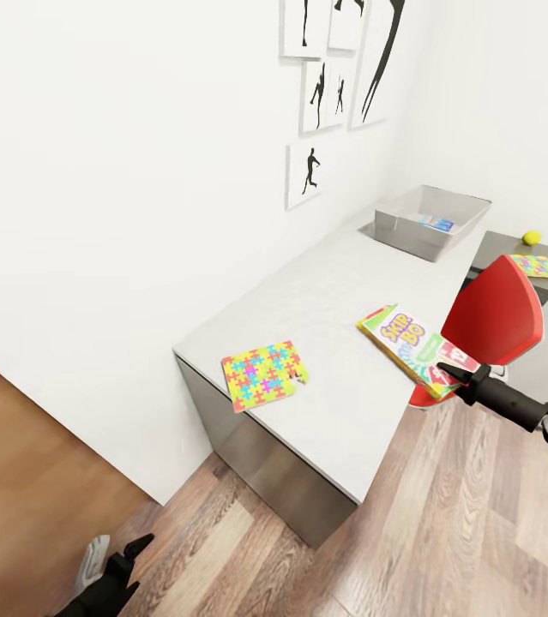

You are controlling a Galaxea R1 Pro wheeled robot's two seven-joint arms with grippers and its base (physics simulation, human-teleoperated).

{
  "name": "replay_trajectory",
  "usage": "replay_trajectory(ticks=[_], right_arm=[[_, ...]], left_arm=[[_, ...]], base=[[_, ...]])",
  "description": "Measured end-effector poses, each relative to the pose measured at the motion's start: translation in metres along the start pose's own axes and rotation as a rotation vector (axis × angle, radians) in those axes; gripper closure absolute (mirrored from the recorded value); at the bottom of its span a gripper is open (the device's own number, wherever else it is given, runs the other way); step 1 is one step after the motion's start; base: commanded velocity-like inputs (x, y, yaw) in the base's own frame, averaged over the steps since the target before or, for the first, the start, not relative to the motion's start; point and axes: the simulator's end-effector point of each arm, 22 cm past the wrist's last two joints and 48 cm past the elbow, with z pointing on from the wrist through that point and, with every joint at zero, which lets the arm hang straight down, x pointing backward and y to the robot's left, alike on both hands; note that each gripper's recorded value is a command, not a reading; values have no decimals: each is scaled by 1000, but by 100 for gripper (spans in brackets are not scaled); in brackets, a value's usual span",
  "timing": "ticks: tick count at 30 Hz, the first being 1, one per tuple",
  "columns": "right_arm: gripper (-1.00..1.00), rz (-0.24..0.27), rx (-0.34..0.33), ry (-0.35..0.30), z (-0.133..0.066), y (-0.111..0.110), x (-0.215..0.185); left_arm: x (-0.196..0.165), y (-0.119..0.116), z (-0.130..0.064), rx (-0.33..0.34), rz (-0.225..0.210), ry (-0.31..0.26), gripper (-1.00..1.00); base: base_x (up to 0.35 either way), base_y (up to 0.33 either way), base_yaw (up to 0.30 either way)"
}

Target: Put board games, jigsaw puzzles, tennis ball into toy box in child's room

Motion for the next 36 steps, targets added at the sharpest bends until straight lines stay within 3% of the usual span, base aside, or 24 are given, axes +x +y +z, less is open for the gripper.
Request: replay_trajectory(ticks=[9, 21, 31, 36], right_arm=[[100, -19, -6, -4, -2, 6, -5], [100, -106, -44, 2, -3, 39, -13], [100, -125, -54, 6, -5, 61, -17], [100, -136, -59, 12, -5, 72, -18]], left_arm=[[9, -2, 3, 0, 18, 24, -100], [12, -5, 2, 1, 25, 33, -100], [12, -28, -10, 23, 49, 31, -100], [14, -46, -21, 49, 88, 27, -100]], base=[[0, 0, 0], [0, 0, 0], [0, 0, 0], [0, 0, 0]])
